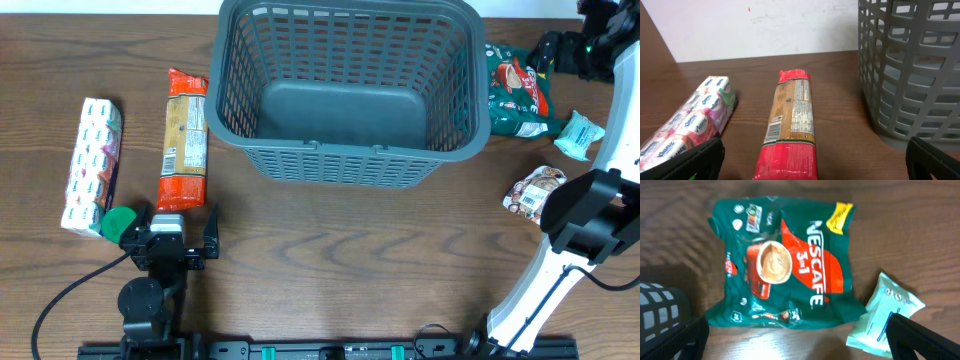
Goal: Pack container
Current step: 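Move the right gripper over the green Nescafe bag, then lower the right gripper and grasp the green Nescafe bag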
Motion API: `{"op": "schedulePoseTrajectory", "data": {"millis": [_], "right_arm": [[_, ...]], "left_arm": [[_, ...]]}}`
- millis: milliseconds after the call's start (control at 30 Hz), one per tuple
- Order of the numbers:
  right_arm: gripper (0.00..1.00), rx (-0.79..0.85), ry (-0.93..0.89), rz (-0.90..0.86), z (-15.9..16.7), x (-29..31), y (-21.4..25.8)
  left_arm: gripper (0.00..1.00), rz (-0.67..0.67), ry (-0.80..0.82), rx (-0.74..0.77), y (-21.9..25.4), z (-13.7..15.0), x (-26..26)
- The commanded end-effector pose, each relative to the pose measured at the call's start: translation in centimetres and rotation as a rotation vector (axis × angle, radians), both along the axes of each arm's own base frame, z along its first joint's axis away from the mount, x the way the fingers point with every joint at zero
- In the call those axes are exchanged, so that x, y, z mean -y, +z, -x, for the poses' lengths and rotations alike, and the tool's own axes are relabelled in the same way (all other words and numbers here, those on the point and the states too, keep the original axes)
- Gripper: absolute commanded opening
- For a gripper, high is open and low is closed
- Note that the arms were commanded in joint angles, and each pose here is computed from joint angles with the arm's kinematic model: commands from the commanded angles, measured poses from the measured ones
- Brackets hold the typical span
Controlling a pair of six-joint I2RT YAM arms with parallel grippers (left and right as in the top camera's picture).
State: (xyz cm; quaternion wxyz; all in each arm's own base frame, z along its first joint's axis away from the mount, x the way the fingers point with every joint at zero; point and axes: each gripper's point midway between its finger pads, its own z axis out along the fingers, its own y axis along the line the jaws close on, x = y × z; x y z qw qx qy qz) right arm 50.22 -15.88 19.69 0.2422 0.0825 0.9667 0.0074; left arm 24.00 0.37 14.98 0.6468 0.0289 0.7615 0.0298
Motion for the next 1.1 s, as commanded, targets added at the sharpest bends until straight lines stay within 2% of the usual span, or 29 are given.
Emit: {"op": "schedulePoseTrajectory", "data": {"millis": [0, 267, 1067], "right_arm": [[0.99, 0.029, 0.058, 0.031, -0.7, -1.6, 1.1], [0.99, -0.001, 0.122, 0.092, -2.2, -3.1, -0.9], [0.99, -0.274, 0.09, -0.001, -2.7, -3.1, -17.0]], "left_arm": [[0.99, -0.003, -0.006, -0.029, -1.3, 0.0, 0.1], [0.99, -0.003, -0.006, -0.029, -1.3, 0.0, 0.0], [0.99, -0.003, -0.006, -0.029, -1.3, 0.0, 0.0]]}}
